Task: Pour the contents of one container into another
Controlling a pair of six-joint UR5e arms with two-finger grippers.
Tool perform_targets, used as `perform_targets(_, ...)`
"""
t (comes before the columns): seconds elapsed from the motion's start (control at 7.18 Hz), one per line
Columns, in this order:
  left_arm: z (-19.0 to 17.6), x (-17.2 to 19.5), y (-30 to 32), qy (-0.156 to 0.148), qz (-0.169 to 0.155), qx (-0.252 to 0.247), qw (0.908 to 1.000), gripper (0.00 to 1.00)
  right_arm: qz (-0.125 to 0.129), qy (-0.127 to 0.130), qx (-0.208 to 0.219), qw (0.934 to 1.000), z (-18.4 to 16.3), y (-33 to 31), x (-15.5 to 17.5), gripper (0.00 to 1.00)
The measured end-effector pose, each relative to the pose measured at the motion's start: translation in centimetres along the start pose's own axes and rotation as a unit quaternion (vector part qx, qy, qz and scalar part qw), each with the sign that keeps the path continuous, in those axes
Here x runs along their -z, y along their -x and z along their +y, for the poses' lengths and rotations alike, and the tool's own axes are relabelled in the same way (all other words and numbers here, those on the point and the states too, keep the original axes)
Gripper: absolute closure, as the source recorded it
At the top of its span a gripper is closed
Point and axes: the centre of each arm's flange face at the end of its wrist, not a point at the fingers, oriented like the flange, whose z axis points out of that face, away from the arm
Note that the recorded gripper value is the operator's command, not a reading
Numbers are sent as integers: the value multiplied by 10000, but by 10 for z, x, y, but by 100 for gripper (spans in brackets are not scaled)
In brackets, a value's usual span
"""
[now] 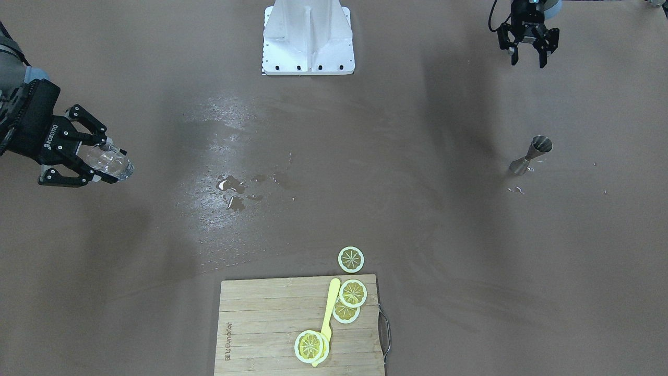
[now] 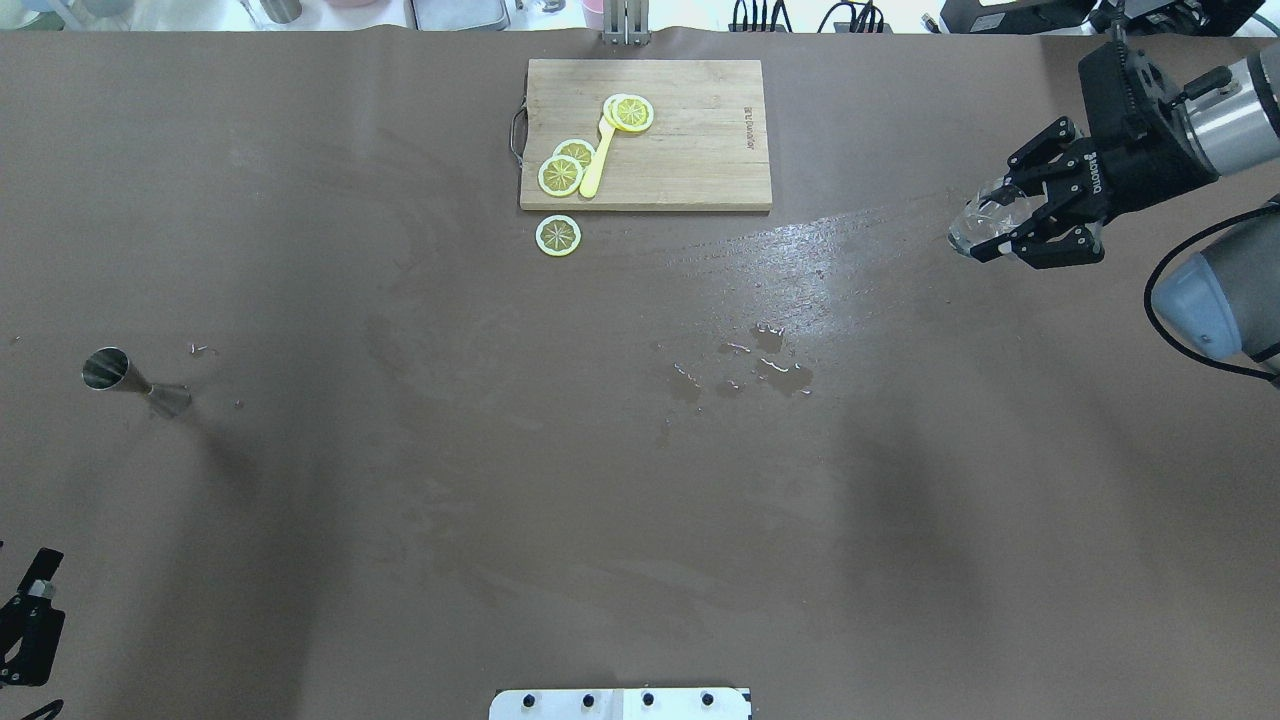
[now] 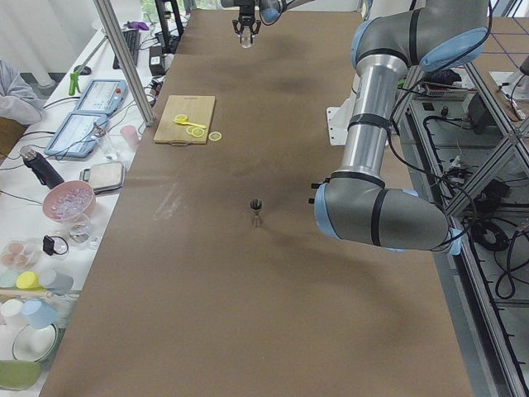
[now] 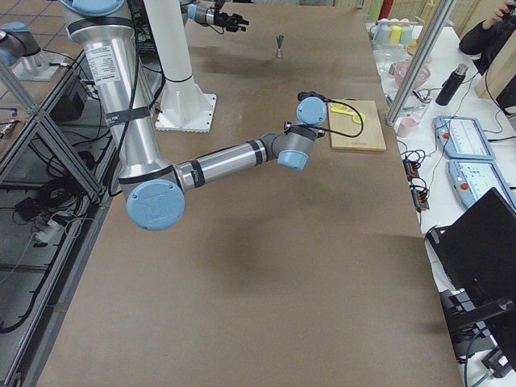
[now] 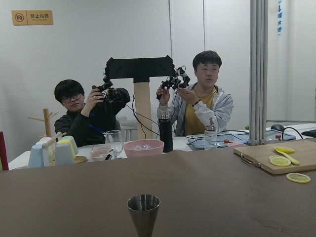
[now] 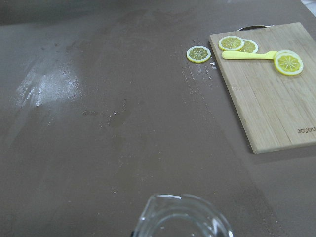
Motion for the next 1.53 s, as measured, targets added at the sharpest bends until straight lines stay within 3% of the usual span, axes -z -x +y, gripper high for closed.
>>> perform_targets(0.14, 3, 3, -7, -32, 35, -29, 10000, 100, -53, 110, -161, 9998, -8, 5, -2, 100)
perform_targets(0.56, 12, 8, -26, -282, 178, -532, 9980, 100, -88, 355, -380, 9986, -27, 18, -15, 100)
perform_targets(0.98, 24, 8, -42, -529, 341, -248, 9977, 100, 189, 659, -272, 9973, -53, 43, -46, 100)
perform_targets(1.53, 44, -4, -64, -805, 502, 24, 9955, 100, 433, 982, -203, 9940, -94, 70, -45, 100)
